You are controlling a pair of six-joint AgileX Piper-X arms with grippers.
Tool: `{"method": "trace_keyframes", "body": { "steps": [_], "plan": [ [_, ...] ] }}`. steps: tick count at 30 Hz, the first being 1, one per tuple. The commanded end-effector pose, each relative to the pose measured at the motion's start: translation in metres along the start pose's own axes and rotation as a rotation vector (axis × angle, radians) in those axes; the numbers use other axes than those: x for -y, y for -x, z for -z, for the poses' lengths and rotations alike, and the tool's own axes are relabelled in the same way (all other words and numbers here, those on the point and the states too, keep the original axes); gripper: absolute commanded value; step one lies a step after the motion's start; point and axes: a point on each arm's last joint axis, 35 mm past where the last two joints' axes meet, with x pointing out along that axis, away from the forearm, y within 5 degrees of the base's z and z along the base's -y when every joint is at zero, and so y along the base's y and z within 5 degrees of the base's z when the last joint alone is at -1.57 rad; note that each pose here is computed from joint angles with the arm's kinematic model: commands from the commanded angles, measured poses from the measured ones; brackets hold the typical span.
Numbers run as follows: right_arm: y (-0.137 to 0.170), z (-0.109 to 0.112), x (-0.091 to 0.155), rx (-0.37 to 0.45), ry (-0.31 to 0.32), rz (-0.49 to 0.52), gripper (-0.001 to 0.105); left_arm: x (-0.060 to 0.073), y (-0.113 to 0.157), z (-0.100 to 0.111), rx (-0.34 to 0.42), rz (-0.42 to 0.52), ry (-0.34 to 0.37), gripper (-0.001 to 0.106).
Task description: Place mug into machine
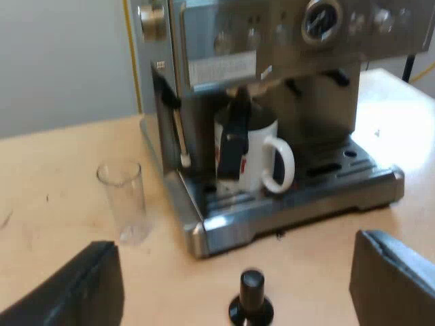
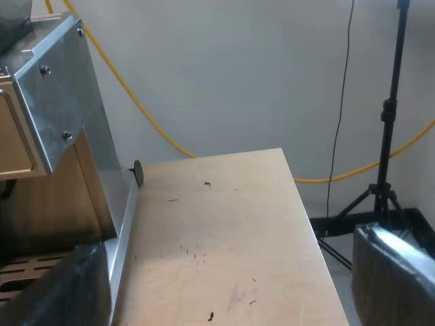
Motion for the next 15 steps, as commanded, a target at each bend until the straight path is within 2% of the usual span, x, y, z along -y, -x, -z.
{"method": "trace_keyframes", "body": {
  "steps": [1,8,15],
  "plan": [
    [-0.002,-0.002,0.000,-0.005,0.010,0.002,0.072,-0.002,-0.002,-0.001,-0.020,-0.036,0.013,0.069],
    [-0.012,0.007,-0.002,-0.043,0.010,-0.008,0.072,-0.016,-0.024,0.008,-0.014,-0.178,0.012,0.069],
    [-0.033,0.030,-0.008,-0.133,0.010,-0.033,0.072,-0.031,-0.059,0.034,-0.083,-0.188,0.023,0.069]
  ]
}}
